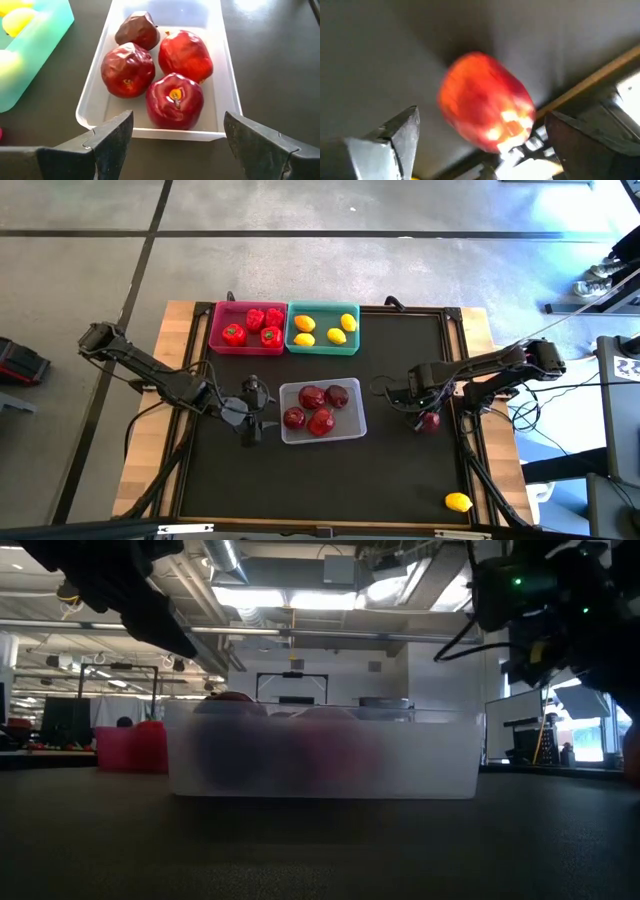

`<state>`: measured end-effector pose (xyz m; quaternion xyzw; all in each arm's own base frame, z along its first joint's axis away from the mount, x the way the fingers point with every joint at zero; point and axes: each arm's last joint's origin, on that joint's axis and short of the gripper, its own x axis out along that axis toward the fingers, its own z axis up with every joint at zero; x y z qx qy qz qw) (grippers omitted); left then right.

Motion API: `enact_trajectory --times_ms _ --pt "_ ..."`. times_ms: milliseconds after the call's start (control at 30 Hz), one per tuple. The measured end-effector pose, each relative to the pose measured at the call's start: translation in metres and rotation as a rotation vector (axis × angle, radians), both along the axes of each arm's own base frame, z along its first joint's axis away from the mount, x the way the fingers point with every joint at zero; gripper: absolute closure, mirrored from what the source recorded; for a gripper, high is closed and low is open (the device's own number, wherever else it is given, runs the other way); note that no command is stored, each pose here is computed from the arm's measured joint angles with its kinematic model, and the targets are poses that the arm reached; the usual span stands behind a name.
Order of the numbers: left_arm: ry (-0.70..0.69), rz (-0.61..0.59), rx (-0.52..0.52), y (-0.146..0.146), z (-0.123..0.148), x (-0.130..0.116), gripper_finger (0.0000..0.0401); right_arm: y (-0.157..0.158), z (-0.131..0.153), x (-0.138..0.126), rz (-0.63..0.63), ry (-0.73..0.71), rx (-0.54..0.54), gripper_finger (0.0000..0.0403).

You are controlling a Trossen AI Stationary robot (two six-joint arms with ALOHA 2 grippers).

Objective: Sort produce into baskets
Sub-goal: Put the dark red apple into the transparent bin

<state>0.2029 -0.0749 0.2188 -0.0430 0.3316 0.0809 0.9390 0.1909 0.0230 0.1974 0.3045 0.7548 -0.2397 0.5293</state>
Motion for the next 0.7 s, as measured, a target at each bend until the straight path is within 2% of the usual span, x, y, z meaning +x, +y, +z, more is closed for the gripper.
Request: enact_trajectory --times_ms 267,367,467,700 --pt "0.001 0.019 0.0 0.004 0.0 0.001 0.0095 0.0 -0.017 -0.007 -0.028 0.019 0.009 0.0069" --pt "0.001 0.017 0.002 0.004 0.0 0.001 0.0095 0.0 -0.021 -0.011 -0.029 0.039 0.022 0.009" --pt "0.001 0.015 0.004 0.004 0.0 0.001 0.0095 0.0 -0.022 -0.011 -0.014 0.033 0.013 0.0133" --pt "0.002 0.008 0.013 0.004 0.0 0.001 0.0095 -0.001 -0.019 -0.01 0.04 0.004 0.009 0.0274"
